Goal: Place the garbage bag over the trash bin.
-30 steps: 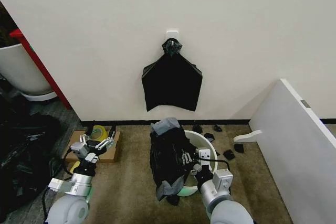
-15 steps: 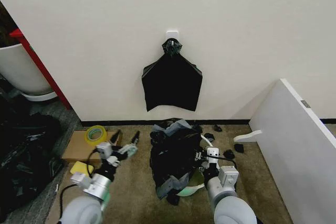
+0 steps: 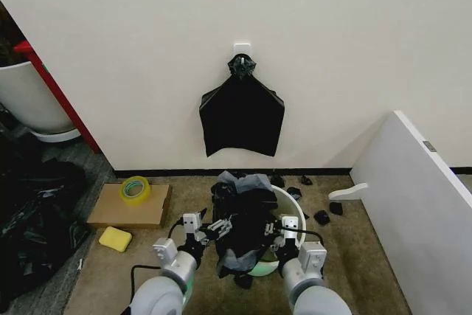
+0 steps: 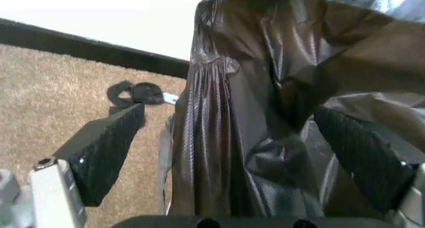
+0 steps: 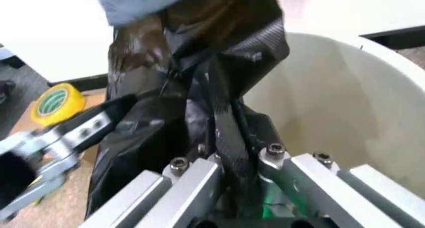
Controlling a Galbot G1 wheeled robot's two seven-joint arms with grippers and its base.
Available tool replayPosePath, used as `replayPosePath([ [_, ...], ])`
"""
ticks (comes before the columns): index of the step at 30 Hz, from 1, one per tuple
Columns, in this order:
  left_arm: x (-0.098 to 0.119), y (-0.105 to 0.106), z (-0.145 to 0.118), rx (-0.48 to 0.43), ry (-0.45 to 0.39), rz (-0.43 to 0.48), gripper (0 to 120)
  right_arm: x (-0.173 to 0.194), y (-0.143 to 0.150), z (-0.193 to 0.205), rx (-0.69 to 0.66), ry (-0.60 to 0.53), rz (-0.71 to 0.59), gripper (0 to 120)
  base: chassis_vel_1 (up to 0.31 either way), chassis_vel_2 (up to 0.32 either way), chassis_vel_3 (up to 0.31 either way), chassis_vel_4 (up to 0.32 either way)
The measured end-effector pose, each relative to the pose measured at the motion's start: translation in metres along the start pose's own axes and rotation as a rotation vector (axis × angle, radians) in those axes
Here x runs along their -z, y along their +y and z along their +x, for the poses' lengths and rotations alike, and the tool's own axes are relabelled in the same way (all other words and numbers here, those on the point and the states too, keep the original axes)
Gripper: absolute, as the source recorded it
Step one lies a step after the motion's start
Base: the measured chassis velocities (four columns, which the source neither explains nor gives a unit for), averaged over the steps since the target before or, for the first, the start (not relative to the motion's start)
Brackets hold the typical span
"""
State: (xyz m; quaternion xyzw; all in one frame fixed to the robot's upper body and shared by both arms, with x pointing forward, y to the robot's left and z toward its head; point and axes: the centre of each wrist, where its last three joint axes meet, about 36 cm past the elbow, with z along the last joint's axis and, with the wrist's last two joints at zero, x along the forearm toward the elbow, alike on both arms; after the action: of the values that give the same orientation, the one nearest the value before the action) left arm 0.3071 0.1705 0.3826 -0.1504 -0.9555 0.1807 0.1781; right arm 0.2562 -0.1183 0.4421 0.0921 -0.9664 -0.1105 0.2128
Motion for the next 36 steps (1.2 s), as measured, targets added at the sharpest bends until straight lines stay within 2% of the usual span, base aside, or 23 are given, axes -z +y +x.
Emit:
replayPosePath([
  [4, 0.006, -0.003, -0.006, 0.002, 0.007, -0.031, 100, -0.001, 0.002, 0.001, 0.005, -0.001, 0.000, 0, 0.000, 0.000, 0.000, 0.000],
  [11, 0.028, -0.008, -0.012, -0.018, 0.065, -0.098, 100, 0.001, 0.001, 0.000, 0.007, -0.034, 0.016, 0, 0.000, 0.000, 0.000, 0.000],
  [16, 0.044, -0.016, -0.012, -0.043, 0.073, -0.116, 100, 0.000, 0.001, -0.001, 0.005, -0.041, 0.016, 0, 0.000, 0.000, 0.000, 0.000],
  [23, 0.037, -0.020, -0.015, -0.033, 0.132, -0.137, 100, -0.001, 0.001, -0.001, 0.007, -0.040, 0.015, 0, 0.000, 0.000, 0.000, 0.000],
  [30, 0.034, -0.025, -0.025, 0.032, 0.222, -0.194, 99, -0.001, 0.002, 0.000, 0.008, -0.041, 0.012, 0, 0.000, 0.000, 0.000, 0.000],
  [31, 0.035, -0.028, -0.027, 0.043, 0.258, -0.209, 96, 0.000, 0.002, 0.001, 0.009, -0.042, 0.011, 0, 0.000, 0.000, 0.000, 0.000],
  [36, 0.045, -0.034, -0.032, 0.063, 0.324, -0.220, 86, 0.001, 0.001, 0.001, 0.008, -0.045, 0.009, 0, 0.000, 0.000, 0.000, 0.000],
])
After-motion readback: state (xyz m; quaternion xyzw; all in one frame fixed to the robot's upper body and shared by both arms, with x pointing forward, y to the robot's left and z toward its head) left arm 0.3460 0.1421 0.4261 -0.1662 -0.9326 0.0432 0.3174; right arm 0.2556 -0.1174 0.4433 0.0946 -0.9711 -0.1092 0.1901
